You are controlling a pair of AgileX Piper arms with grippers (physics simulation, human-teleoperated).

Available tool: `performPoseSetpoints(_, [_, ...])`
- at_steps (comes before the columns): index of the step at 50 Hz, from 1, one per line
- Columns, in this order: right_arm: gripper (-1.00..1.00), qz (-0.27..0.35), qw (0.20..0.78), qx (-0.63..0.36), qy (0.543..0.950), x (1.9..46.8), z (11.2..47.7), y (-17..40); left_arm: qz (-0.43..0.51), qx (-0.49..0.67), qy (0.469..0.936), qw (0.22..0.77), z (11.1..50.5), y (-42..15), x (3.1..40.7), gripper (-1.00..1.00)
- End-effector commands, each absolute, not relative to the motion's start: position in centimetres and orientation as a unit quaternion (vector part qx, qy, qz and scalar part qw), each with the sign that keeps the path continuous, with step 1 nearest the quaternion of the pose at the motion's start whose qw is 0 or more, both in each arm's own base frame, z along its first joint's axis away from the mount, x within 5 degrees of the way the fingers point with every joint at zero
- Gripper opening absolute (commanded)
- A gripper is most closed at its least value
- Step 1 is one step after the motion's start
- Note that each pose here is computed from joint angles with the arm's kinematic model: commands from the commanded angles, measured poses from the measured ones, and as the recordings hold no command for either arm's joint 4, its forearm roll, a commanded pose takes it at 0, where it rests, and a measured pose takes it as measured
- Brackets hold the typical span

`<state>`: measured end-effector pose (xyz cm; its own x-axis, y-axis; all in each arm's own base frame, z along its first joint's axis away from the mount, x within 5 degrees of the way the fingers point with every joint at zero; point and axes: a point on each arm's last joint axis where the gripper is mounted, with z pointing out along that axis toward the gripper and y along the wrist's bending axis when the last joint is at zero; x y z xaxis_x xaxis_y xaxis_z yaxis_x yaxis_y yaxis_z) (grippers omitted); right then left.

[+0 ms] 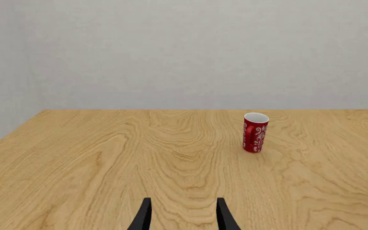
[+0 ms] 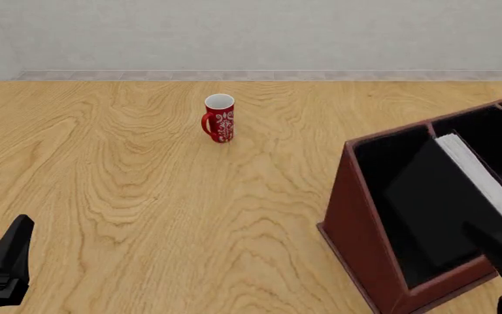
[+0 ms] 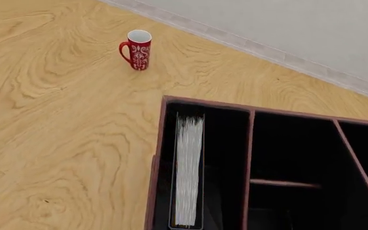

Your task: Pick up the book and place it in the left compartment of the caddy.

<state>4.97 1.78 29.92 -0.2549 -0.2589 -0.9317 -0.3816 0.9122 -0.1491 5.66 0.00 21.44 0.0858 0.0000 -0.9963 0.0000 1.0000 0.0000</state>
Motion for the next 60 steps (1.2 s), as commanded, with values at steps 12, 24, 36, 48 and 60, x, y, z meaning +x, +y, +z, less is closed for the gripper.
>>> performPoseSetpoints(12, [-1.0,0.037,0.561,-0.191,0.805,7.9,26.3,2.4,0.0,0.0,0.676,0.737,21.4,0.0,5.7,1.0])
performPoseSetpoints(24, [-1.0,0.03,0.551,-0.186,0.813,8.5,24.6,2.4,0.0,0.0,0.676,0.737,21.4,0.0,5.7,1.0])
performPoseSetpoints(36, [-1.0,0.023,0.544,-0.179,0.819,9.0,22.9,2.4,0.0,0.0,0.676,0.737,21.4,0.0,5.7,1.0])
performPoseSetpoints(48, [-1.0,0.015,0.543,-0.177,0.82,8.9,21.7,2.2,0.0,0.0,0.676,0.737,21.4,0.0,5.7,1.0])
performPoseSetpoints(60, [-1.0,0.009,0.545,-0.182,0.819,9.0,20.9,2.2,0.0,0.0,0.676,0.737,21.4,0.0,5.7,1.0])
